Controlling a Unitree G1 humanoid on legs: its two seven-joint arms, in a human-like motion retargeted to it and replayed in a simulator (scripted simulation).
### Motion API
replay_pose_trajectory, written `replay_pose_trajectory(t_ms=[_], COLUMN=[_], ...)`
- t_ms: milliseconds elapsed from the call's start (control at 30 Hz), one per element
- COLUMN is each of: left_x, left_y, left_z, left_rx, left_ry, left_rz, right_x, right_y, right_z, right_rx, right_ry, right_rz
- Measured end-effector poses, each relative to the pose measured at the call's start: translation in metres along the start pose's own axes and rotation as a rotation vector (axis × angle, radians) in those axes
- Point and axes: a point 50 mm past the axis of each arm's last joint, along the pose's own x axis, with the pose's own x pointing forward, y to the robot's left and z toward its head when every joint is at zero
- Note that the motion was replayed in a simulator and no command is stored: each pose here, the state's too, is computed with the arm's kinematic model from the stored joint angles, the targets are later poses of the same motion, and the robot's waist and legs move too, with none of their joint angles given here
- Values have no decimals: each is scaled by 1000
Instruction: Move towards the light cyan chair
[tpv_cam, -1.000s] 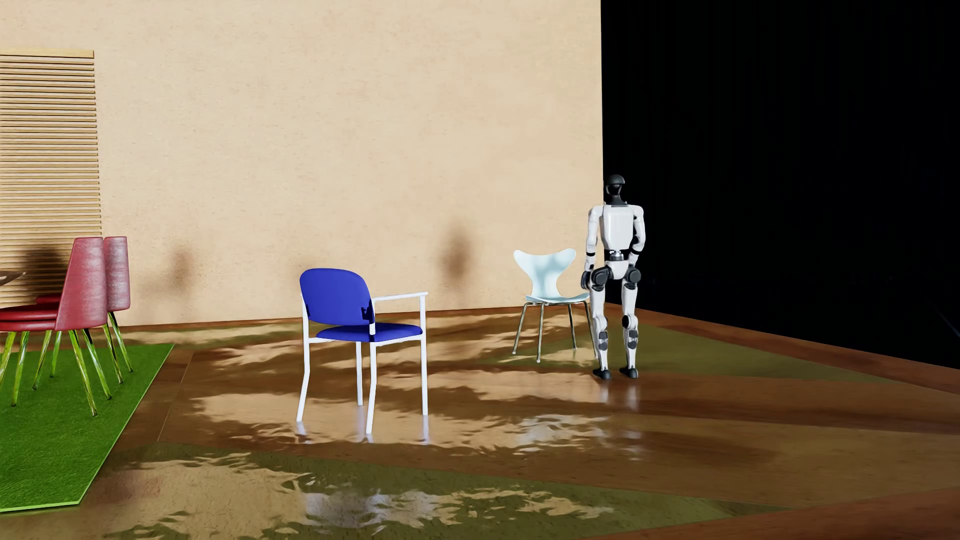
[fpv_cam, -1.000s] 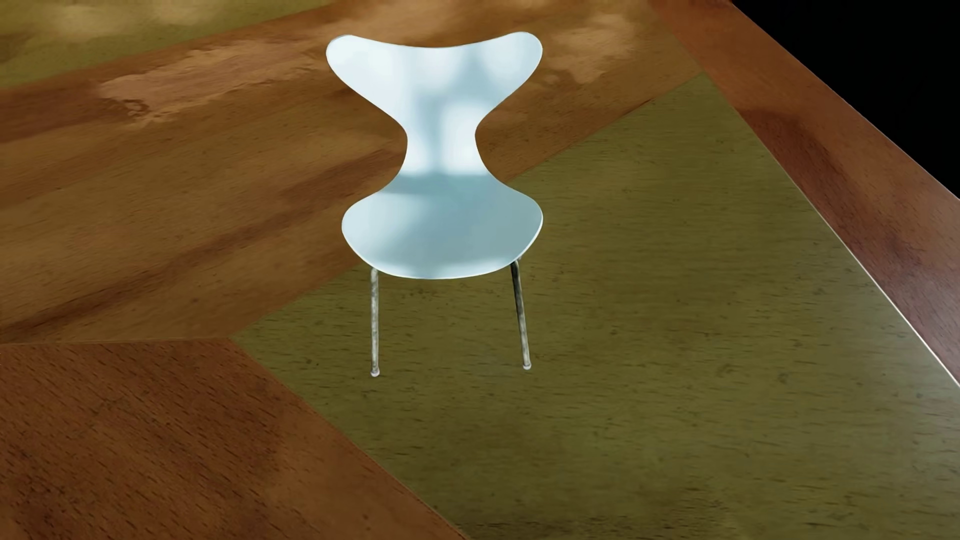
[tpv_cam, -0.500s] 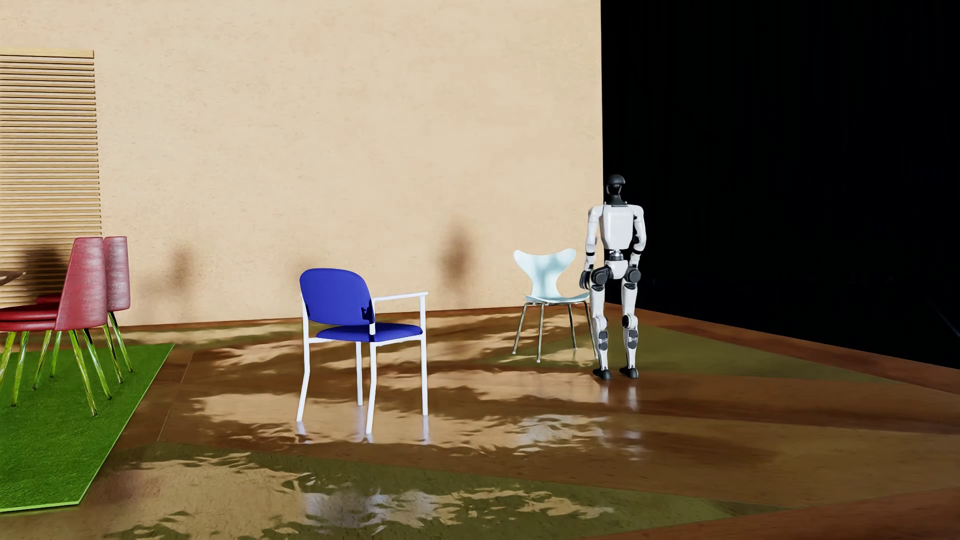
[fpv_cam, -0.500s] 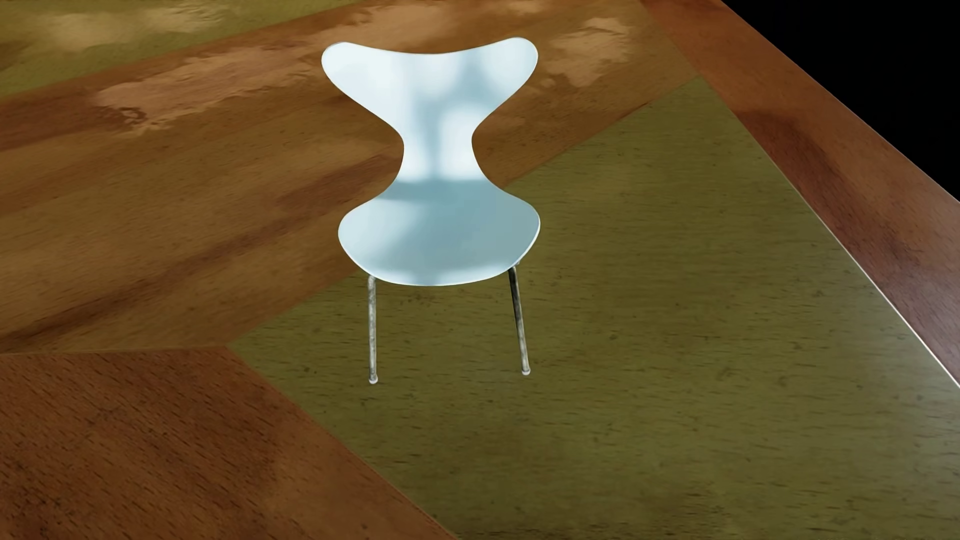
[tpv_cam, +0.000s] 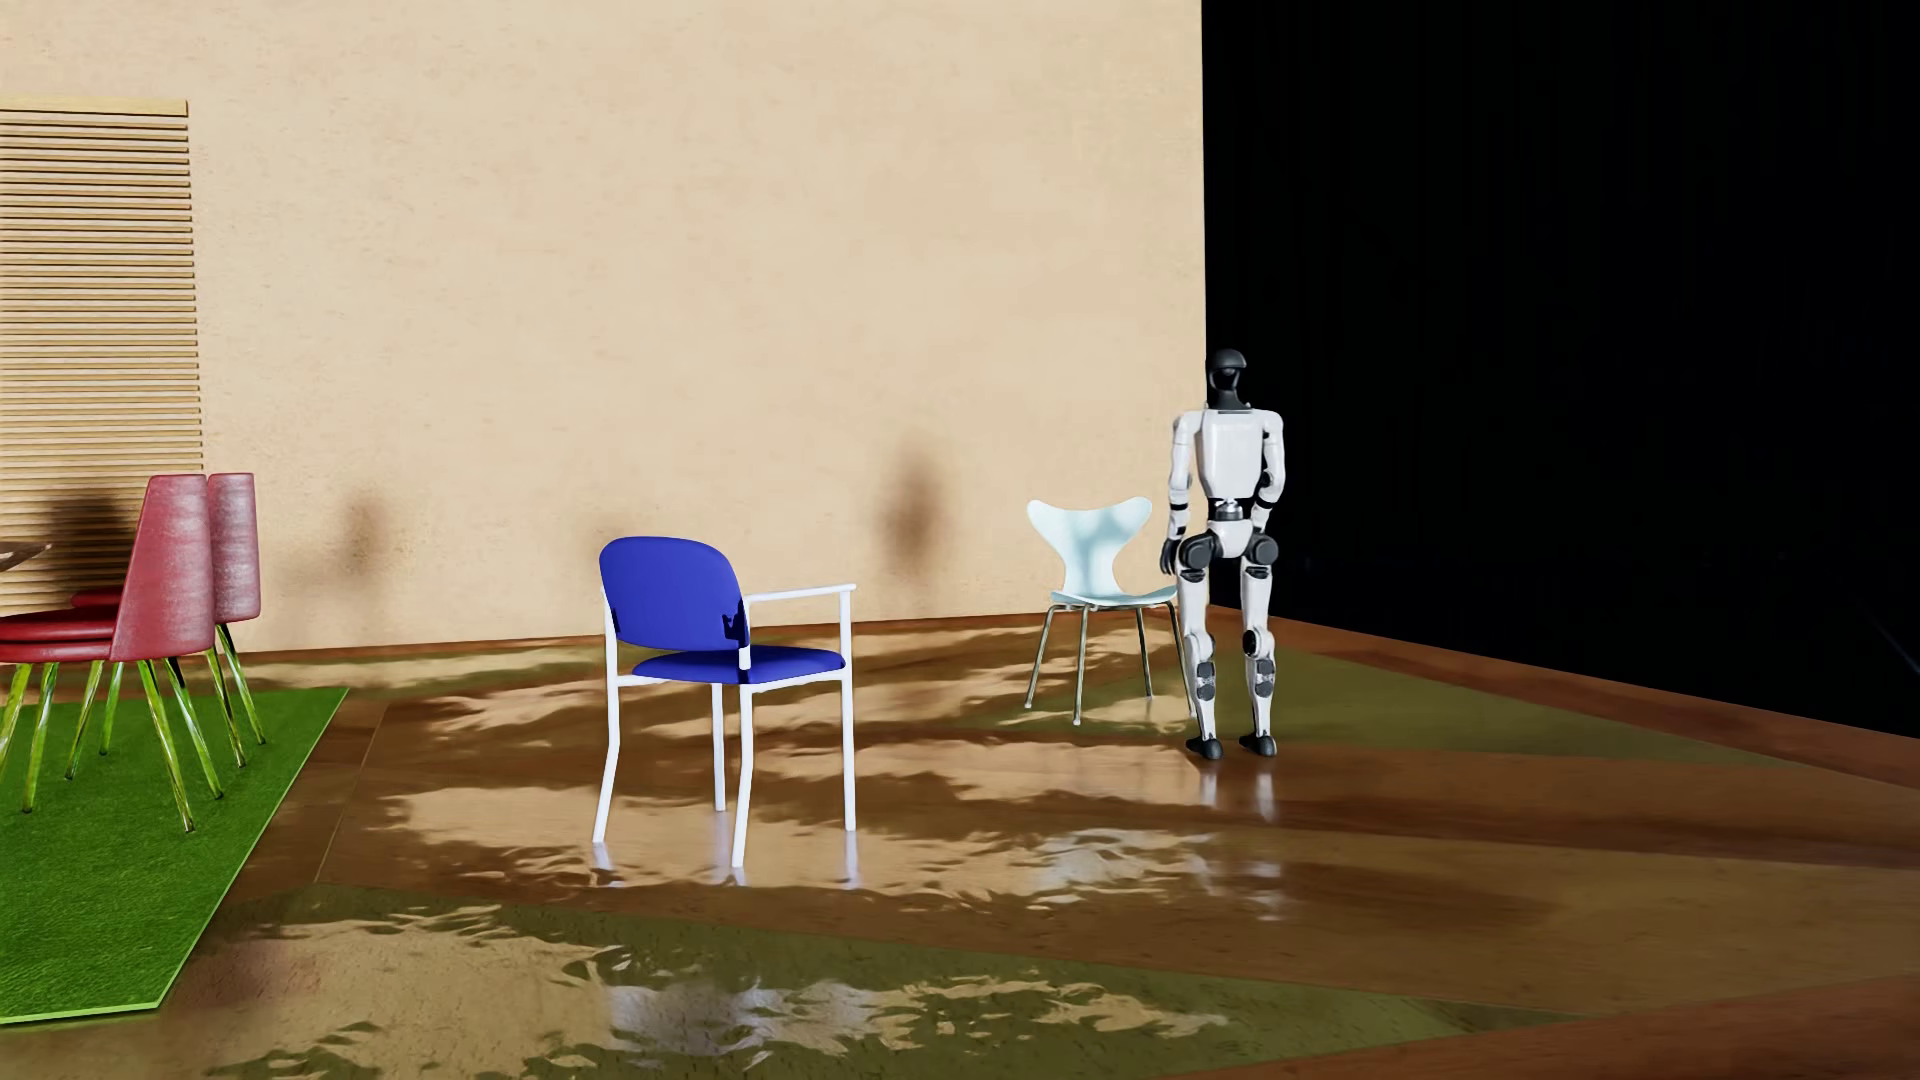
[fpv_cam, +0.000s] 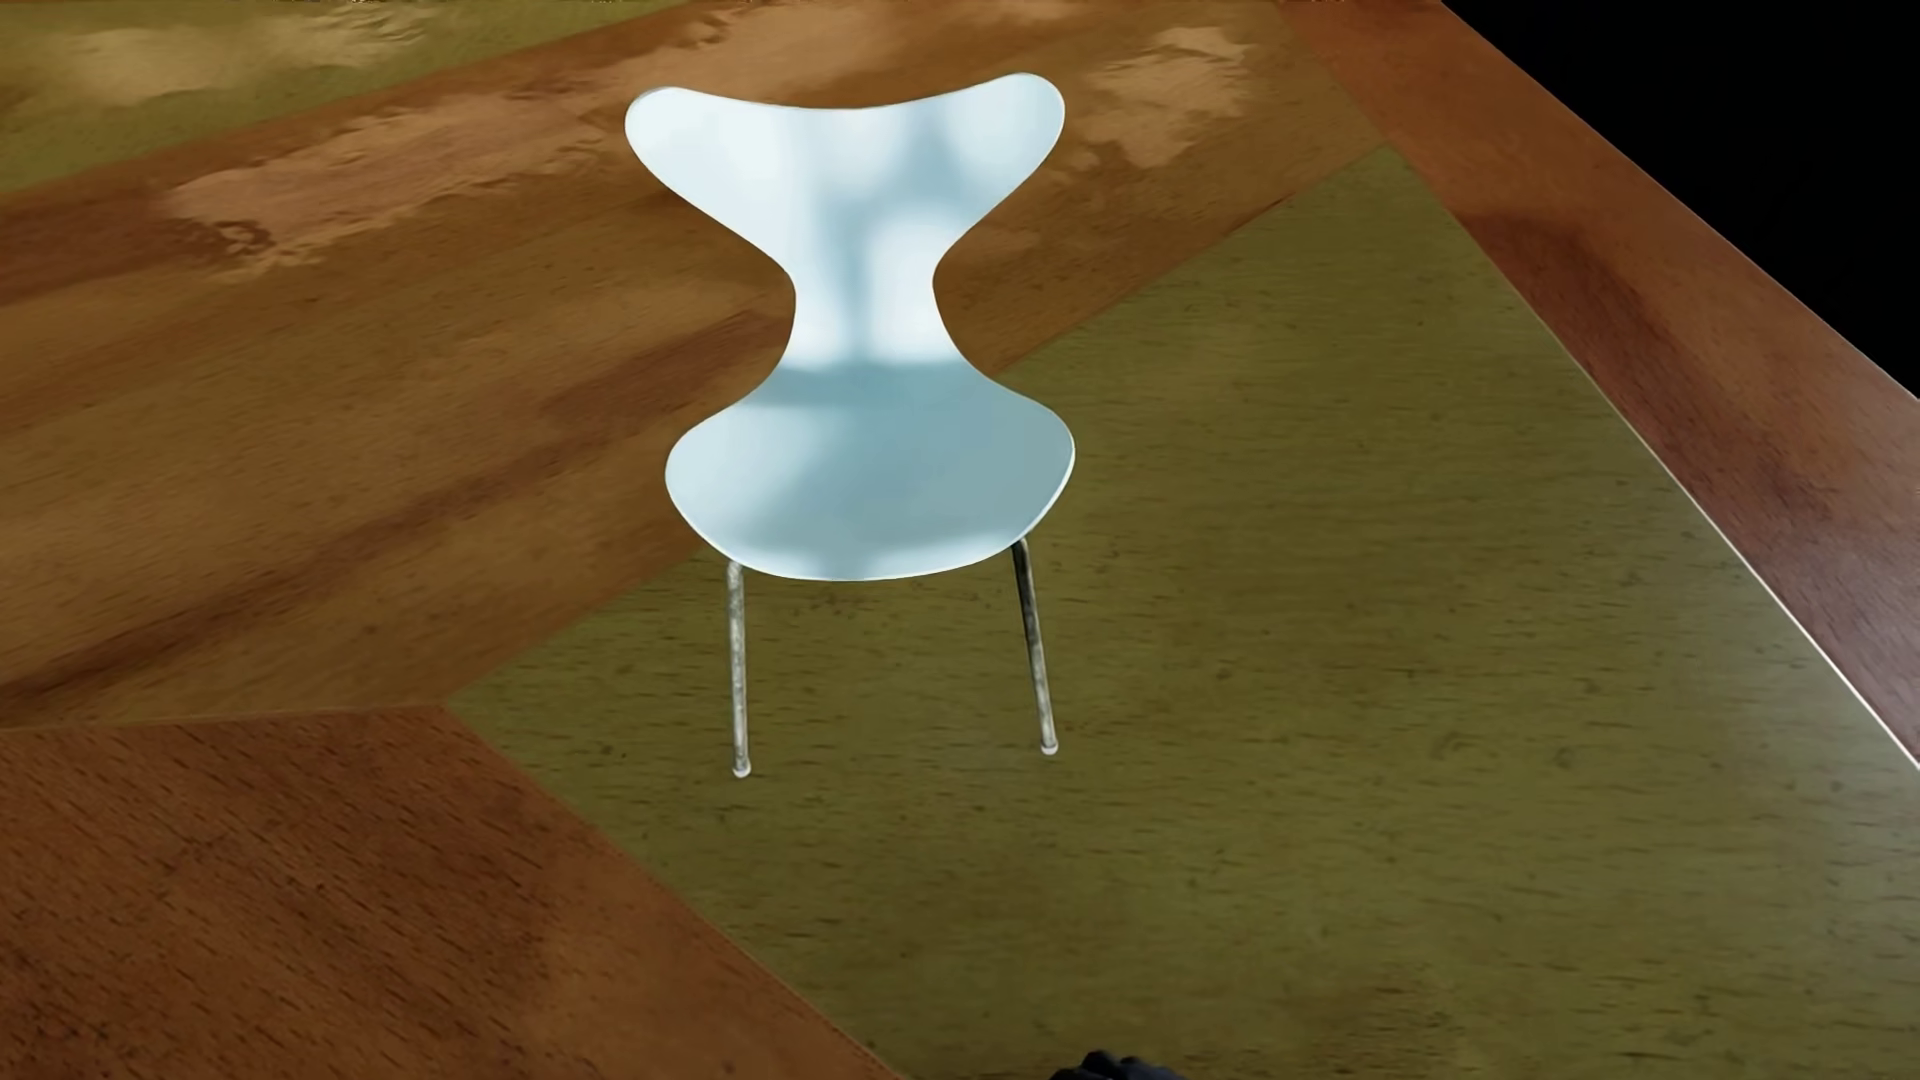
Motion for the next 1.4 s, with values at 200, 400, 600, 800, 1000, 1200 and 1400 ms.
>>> replay_pose_trajectory(t_ms=[200,400,600,800,1000,1200,1400], left_x=[-1,-2,-1,-1,-1,-1,-2], left_y=[-6,-10,-8,-5,-5,-8,-12], left_z=[-11,-14,-13,-7,-8,-11,-13], left_rx=[-2,-9,4,14,23,26,11], left_ry=[52,53,44,24,18,23,33], left_rz=[-8,-23,-10,-3,-3,-10,-14], right_x=[-3,-6,-5,-3,-4,-6,-8], right_y=[9,18,17,11,13,19,21], right_z=[-9,-14,-11,-9,-7,-10,-15], right_rx=[5,0,-21,-27,-52,-65,-68], right_ry=[37,54,42,19,3,9,23], right_rz=[32,52,53,36,53,76,82])
